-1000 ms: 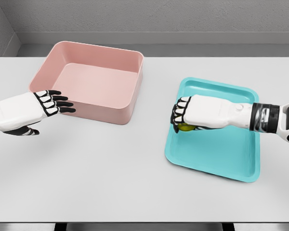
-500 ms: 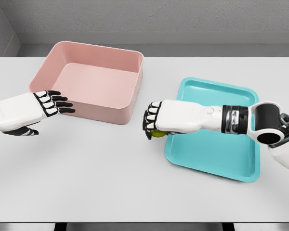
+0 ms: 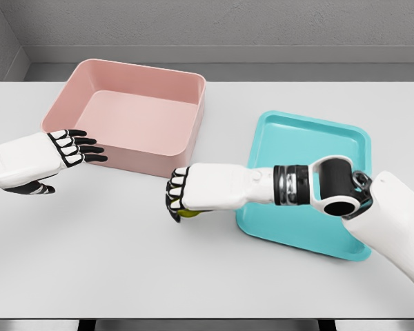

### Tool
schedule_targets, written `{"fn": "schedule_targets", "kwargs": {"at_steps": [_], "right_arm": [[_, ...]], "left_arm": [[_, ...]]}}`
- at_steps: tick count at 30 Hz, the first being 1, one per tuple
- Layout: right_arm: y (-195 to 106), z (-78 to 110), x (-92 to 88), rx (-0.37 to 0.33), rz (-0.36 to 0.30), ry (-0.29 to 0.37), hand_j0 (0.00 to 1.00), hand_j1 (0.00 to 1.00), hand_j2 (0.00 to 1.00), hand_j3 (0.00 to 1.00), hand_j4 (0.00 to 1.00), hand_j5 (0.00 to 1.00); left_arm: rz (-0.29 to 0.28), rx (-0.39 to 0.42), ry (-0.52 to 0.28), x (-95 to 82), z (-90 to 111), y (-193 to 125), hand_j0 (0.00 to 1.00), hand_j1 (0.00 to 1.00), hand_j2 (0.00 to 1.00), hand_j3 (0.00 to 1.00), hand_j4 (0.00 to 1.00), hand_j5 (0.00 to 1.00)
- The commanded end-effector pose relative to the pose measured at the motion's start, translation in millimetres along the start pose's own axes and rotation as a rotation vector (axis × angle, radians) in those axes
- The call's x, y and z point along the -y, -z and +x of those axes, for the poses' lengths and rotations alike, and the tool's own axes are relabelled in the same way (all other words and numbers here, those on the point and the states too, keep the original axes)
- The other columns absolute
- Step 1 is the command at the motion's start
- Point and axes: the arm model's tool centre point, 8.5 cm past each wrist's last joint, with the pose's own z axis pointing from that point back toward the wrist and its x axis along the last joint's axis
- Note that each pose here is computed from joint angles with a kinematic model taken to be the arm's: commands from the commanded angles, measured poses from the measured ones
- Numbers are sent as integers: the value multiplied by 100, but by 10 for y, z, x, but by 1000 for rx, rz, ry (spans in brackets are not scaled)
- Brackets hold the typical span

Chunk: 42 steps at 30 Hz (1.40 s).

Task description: Put the tennis from the blue tray into the pink basket with both arms

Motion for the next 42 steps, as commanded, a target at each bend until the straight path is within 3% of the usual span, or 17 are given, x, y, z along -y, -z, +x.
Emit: {"fn": "schedule_targets", "kwargs": {"at_steps": [1, 9, 18, 22, 24, 27, 29, 31, 38, 42], "right_arm": [[158, 83, -11, 30, 1, -9, 45, 45, 45, 45, 45, 45], [391, 141, 31, 56, 16, -36, 45, 45, 45, 45, 45, 45], [566, -13, -226, 26, 68, 27, 46, 46, 46, 46, 46, 46], [596, 1, -239, 30, 74, 24, 49, 49, 49, 49, 49, 49], [621, 28, -272, 37, 88, 19, 54, 54, 54, 54, 54, 54], [632, 57, -289, 37, 105, -2, 83, 83, 83, 83, 83, 83], [632, 57, -289, 37, 105, -2, 96, 96, 96, 96, 96, 96], [628, 51, -282, 35, 105, -4, 100, 100, 100, 100, 100, 100], [575, 11, -293, 20, 110, -2, 100, 100, 100, 100, 100, 100], [357, -117, -340, -30, 133, -1, 100, 100, 100, 100, 100, 100]], "left_arm": [[3, -1, -4, -6, -4, -5, 100, 100, 100, 100, 100, 100], [3, -1, -4, -6, -4, -5, 100, 100, 100, 100, 100, 100], [3, 0, -6, 1, -1, -1, 100, 100, 100, 100, 100, 100], [3, 0, -7, 5, 1, 0, 100, 100, 100, 100, 100, 100], [3, 0, -6, 1, -1, -1, 100, 100, 100, 100, 100, 100], [2, 0, -6, 6, 1, 0, 100, 100, 100, 100, 100, 100], [2, 0, -6, 6, 1, 0, 100, 100, 100, 100, 100, 100], [2, 1, -6, 4, 5, 2, 100, 100, 100, 100, 100, 100], [1, -1, -4, 1, -3, -5, 100, 100, 100, 100, 100, 100], [3, -1, -5, 2, -1, -1, 100, 100, 100, 100, 100, 100]]}}
